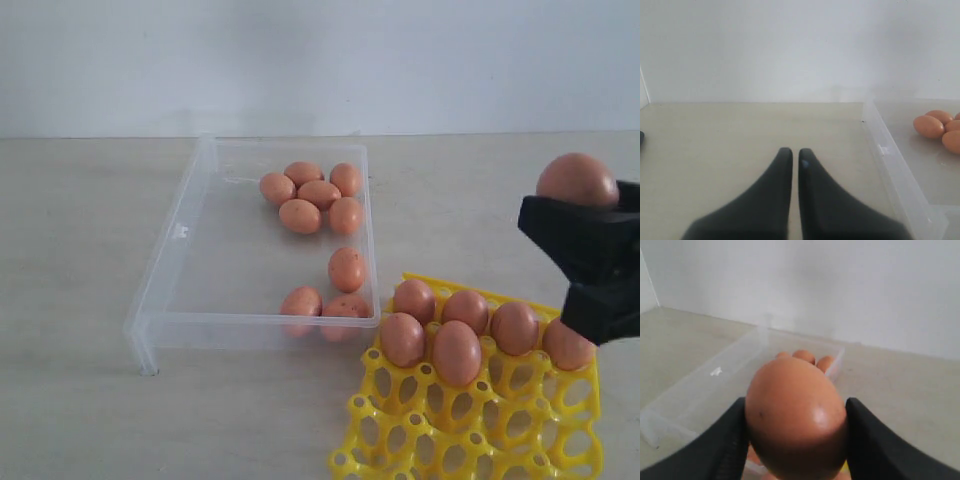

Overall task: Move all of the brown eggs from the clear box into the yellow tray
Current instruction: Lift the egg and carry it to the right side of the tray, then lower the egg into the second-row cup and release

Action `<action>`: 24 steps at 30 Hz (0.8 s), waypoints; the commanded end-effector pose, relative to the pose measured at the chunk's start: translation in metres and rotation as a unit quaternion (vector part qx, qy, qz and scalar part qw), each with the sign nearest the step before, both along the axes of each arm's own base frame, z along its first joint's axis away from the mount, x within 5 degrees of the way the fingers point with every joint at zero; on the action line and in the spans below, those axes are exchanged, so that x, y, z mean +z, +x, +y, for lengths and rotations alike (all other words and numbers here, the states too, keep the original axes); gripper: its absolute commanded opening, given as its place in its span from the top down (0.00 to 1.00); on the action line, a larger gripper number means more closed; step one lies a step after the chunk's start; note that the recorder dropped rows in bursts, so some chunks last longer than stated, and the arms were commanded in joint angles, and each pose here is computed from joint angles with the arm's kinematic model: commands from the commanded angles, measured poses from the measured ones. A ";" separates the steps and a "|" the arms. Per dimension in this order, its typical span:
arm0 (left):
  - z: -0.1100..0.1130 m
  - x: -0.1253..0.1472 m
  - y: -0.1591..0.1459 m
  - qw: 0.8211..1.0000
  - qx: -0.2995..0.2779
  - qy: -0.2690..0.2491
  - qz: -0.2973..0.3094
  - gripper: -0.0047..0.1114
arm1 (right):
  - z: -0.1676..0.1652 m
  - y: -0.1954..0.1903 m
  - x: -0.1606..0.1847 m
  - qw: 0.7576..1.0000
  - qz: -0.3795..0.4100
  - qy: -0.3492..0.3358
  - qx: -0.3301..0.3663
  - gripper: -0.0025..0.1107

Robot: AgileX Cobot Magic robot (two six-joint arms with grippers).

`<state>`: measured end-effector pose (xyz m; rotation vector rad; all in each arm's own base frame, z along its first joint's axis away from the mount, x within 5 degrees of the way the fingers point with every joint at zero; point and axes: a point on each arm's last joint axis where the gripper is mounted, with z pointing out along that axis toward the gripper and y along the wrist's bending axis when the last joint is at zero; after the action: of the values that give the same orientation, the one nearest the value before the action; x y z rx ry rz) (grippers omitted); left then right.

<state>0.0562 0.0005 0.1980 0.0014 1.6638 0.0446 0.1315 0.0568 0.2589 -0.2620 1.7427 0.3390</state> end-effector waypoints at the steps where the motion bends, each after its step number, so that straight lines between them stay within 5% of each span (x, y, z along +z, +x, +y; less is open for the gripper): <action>1: 0.000 -0.001 0.000 1.000 0.000 0.001 -0.002 0.92 | 0.009 0.023 -0.025 0.990 0.110 0.082 -0.041 0.98; 5: 0.000 -0.001 0.000 1.000 0.000 0.001 -0.002 0.92 | 0.016 0.053 -0.058 0.971 0.162 0.138 -0.108 0.98; 11: 0.000 -0.001 0.000 1.000 0.000 0.001 -0.002 0.92 | 0.027 0.072 -0.099 0.979 0.183 0.045 -0.083 0.98; 24: 0.000 -0.001 0.000 1.000 0.000 0.001 -0.002 0.92 | 0.009 0.047 -0.103 0.989 0.105 0.044 -0.093 0.98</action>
<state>0.0562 0.0005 0.1980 0.0014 1.6638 0.0446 0.1938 0.0751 0.1602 -0.0232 1.9697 0.3143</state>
